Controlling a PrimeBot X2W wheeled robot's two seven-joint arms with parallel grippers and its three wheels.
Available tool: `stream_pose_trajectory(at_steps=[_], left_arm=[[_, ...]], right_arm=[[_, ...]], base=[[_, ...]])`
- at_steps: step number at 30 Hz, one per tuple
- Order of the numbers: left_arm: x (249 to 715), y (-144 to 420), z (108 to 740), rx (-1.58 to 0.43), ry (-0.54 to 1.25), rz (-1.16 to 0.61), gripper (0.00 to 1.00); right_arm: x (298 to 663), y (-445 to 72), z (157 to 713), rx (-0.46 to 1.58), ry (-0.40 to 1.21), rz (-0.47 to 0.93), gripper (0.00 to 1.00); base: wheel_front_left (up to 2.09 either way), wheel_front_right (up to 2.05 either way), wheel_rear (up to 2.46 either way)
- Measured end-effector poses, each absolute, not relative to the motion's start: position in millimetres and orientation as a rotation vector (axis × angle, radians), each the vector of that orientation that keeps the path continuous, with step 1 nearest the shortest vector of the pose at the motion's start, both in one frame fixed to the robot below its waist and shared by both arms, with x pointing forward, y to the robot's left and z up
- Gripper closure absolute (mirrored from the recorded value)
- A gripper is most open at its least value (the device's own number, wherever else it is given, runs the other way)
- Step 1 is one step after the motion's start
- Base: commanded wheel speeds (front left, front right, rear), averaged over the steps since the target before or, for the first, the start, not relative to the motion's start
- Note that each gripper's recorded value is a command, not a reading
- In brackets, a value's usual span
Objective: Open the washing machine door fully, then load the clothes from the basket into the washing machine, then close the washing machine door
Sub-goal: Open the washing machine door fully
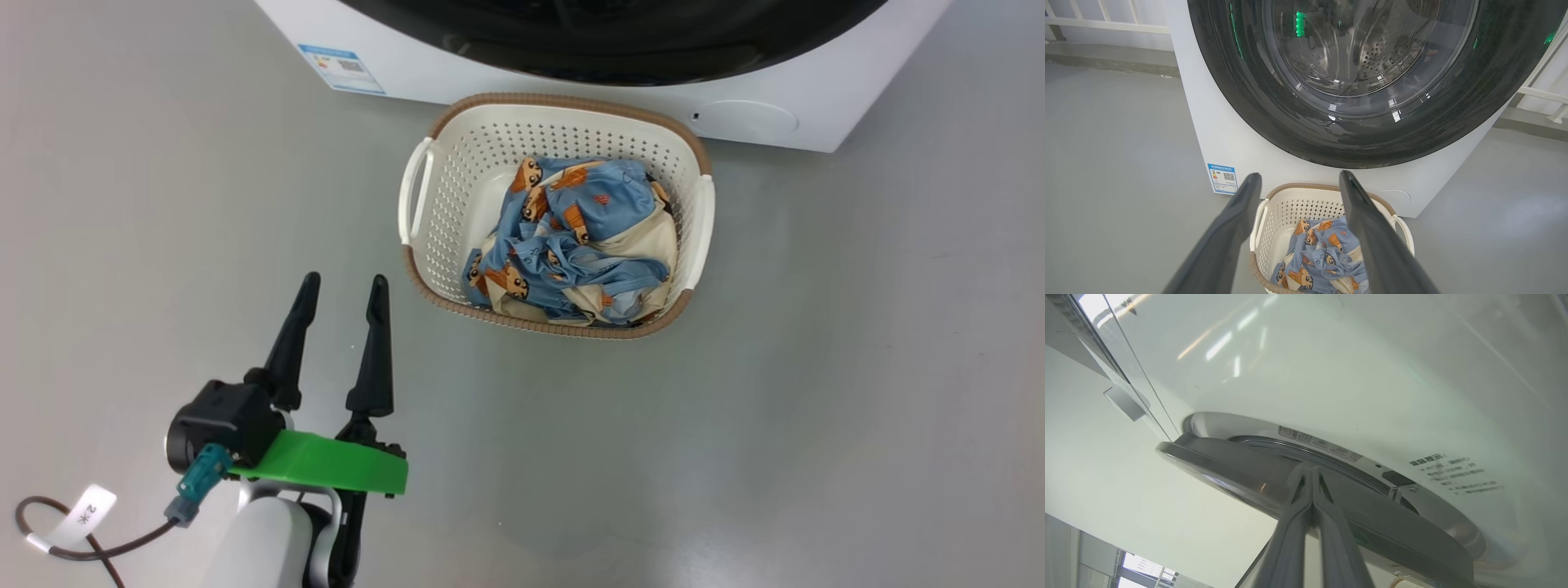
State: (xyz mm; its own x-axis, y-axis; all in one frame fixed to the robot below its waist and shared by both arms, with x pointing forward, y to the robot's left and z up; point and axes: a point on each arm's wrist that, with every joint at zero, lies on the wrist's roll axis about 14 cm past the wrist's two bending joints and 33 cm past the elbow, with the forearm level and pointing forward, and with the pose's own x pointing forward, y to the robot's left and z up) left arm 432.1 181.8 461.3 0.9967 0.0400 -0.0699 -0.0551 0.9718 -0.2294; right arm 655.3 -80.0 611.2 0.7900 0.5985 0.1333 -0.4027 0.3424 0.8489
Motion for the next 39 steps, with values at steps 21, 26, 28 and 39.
stream_pose_trajectory(at_steps=[21,26,28,39], left_arm=[[428,195,458,-0.247,0.077,0.107,0.0],[427,196,456,-0.246,0.082,0.115,0.0],[426,197,459,-0.246,0.075,0.116,0.0],[417,205,479,-0.219,0.026,0.123,0.0]], right_arm=[[682,-41,609,0.976,0.298,0.724,1.0],[684,-37,605,0.957,0.326,0.732,1.0],[681,-34,605,0.943,0.338,0.74,1.0],[639,-26,600,0.885,0.42,0.772,1.0]], base=[[0.0,0.0,0.0],[0.0,0.0,0.0],[0.0,0.0,0.0],[0.0,0.0,0.0]])
